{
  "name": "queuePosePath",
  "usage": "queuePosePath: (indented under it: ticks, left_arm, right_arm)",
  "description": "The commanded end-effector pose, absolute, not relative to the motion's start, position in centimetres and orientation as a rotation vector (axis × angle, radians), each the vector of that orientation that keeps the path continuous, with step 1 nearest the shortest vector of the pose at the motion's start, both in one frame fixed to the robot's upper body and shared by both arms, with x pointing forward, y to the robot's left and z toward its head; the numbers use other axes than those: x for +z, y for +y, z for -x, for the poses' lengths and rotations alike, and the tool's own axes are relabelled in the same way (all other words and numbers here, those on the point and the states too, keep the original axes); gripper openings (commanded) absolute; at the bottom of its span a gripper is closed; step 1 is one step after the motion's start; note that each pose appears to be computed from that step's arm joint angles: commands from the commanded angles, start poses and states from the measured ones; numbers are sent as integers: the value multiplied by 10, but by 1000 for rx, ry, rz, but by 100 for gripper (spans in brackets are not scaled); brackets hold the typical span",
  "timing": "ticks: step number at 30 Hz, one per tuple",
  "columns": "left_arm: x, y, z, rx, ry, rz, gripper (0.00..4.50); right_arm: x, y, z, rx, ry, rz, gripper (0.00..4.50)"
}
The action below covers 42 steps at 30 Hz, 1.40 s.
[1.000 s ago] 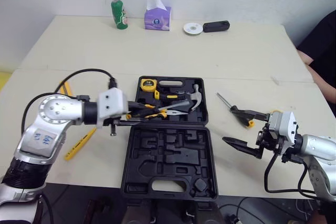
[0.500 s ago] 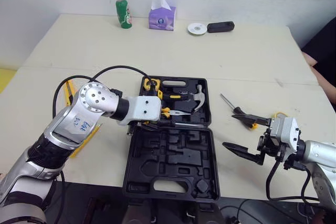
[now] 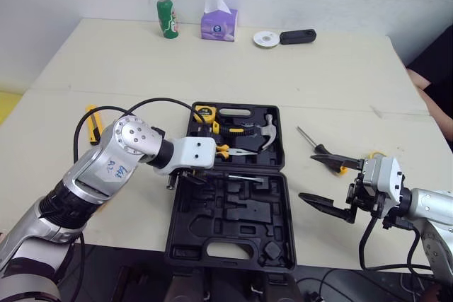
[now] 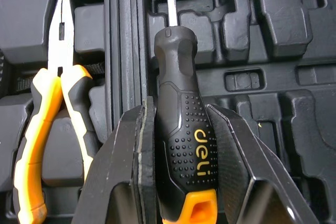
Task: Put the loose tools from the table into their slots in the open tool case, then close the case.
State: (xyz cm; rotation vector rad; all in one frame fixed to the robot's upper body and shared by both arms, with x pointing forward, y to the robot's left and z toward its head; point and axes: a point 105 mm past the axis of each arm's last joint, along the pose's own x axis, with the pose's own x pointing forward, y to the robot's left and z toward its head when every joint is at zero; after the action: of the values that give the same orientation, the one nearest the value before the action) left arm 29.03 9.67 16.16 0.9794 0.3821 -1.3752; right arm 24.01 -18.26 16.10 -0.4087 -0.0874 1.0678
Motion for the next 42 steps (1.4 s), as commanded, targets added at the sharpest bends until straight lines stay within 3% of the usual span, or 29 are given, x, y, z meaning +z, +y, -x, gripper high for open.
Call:
queuePosePath:
  ticks: [1,18,37,42]
  left_arm:
    - [170,89,-290,-1380,357,-986,108]
    - [161,100,-297,-1338,433,-1033,108]
    - [154,93,-305,-1328,406,-1072,108]
    - [169,81,-302,-1368,305,-1058,333]
  right_arm:
    - [168,-181,-237,1067,-115,431,450]
    - [162,-174,-235,1068,-115,429,450]
    - [158,-171,-234,1047,-123,409,450]
    - [156,-171,-235,1043,-121,406,450]
